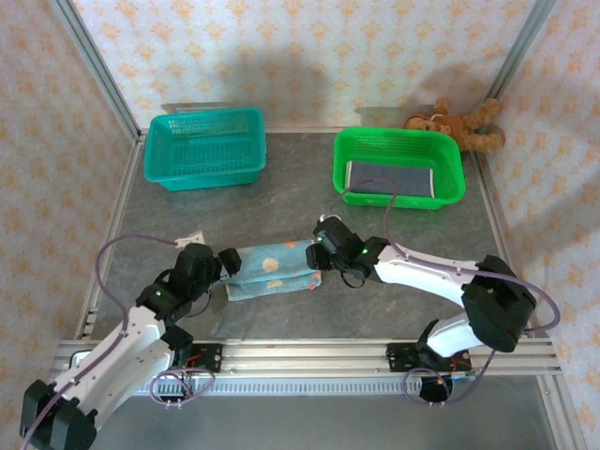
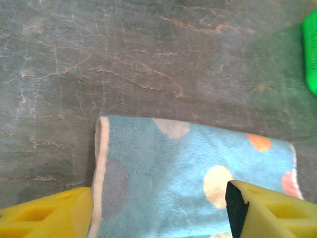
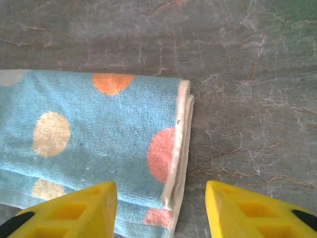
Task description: Fold and stack the towels
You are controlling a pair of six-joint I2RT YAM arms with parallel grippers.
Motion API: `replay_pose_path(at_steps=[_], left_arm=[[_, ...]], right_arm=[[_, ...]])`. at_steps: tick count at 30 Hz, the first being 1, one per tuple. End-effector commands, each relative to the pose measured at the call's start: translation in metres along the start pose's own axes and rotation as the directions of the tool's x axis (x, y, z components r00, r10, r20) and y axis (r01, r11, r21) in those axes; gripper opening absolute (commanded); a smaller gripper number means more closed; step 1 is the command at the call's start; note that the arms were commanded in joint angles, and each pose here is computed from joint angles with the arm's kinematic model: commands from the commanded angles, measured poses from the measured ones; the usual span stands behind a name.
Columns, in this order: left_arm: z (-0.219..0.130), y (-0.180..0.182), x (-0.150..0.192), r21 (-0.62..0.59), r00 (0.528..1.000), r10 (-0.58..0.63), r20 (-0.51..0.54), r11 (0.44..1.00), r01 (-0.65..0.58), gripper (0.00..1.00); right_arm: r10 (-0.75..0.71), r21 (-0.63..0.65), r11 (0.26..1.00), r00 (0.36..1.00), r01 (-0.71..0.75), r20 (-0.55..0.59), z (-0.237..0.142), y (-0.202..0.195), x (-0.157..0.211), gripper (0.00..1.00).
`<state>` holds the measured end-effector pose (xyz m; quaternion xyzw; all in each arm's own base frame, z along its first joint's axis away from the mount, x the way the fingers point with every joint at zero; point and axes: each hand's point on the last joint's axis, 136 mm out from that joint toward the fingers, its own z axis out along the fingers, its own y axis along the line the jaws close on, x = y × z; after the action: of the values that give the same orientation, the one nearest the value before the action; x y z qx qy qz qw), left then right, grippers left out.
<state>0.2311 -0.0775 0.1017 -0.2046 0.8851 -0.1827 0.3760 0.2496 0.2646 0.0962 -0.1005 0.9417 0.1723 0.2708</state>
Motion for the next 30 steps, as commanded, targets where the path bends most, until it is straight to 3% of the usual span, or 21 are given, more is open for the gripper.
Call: replay_pose_path(at_steps=[1,8,14,30], left_arm=[[-0.008,0.021,0.015,-0.078,0.996,-0.076,-0.039,0.994,0.072,0.70],[-0.004,0.033,0.027,-0.189,0.988,-0.093,-0.123,0.980,0.069,0.51],[0.011,0.034,0.032,-0.224,0.983,-0.048,-0.179,0.974,0.007,0.35],[0.035,0.035,0.039,-0.214,0.965,-0.010,-0.262,0.976,-0.047,0.29]], right_arm=[[0.040,0.068,0.997,0.999,-0.040,0.008,-0.009,-0.012,-0.003,0.48],[0.087,0.121,0.990,0.992,-0.076,-0.088,0.010,-0.014,0.007,0.31],[0.164,0.130,0.981,0.977,-0.146,-0.139,0.026,-0.013,0.018,0.29],[0.224,0.103,0.973,0.958,-0.208,-0.178,0.045,-0.005,0.027,0.31]])
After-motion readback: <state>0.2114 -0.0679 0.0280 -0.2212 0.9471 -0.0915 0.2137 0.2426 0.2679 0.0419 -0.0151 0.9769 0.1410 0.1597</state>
